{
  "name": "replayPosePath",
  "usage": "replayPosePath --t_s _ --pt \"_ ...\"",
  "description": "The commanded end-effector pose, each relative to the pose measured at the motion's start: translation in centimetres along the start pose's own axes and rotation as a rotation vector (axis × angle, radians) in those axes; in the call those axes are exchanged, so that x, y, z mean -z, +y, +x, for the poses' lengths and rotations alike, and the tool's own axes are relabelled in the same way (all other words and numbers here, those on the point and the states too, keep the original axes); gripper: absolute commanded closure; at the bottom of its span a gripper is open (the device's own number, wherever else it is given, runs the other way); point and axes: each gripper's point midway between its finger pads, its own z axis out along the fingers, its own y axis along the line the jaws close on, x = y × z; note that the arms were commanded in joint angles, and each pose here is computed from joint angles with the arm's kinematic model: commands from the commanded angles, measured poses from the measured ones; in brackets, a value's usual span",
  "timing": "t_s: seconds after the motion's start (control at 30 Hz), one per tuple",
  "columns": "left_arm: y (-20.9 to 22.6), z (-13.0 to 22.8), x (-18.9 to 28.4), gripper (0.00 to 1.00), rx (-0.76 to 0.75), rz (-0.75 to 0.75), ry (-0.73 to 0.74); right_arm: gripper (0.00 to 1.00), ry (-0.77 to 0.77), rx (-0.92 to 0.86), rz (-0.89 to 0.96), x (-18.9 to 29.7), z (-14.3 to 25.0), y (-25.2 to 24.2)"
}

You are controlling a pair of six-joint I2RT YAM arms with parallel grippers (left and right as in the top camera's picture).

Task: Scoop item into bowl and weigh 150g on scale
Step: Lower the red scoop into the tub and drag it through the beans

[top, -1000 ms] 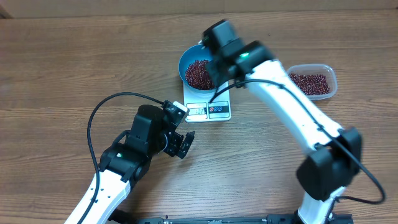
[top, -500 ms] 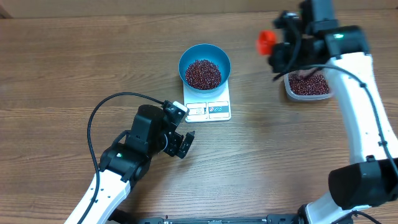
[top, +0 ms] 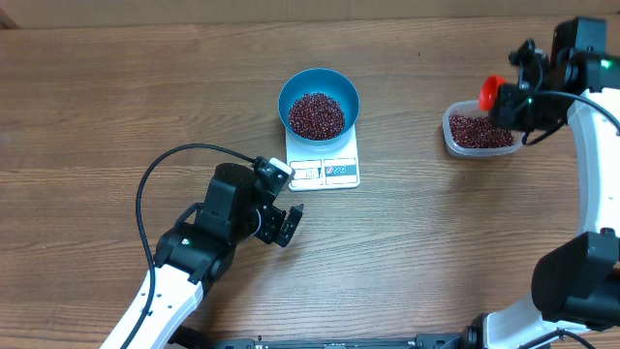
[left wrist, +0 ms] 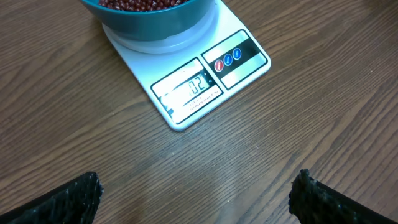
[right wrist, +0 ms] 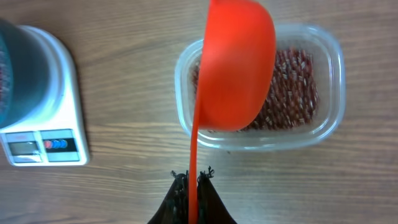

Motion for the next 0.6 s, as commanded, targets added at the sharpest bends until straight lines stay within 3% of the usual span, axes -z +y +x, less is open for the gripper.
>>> replayPosePath --t_s 0.0,0.57 --pt "0.2 0.2 -0.2 0.01 0.013 -0.008 0.007 0.96 0.006 -0.009 0.014 -0.8 0.8 -0.9" --pt "0.2 0.2 -0.2 0.01 0.013 -0.008 0.007 0.96 0.014 0.013 0.054 -8.9 2.8 -3.4"
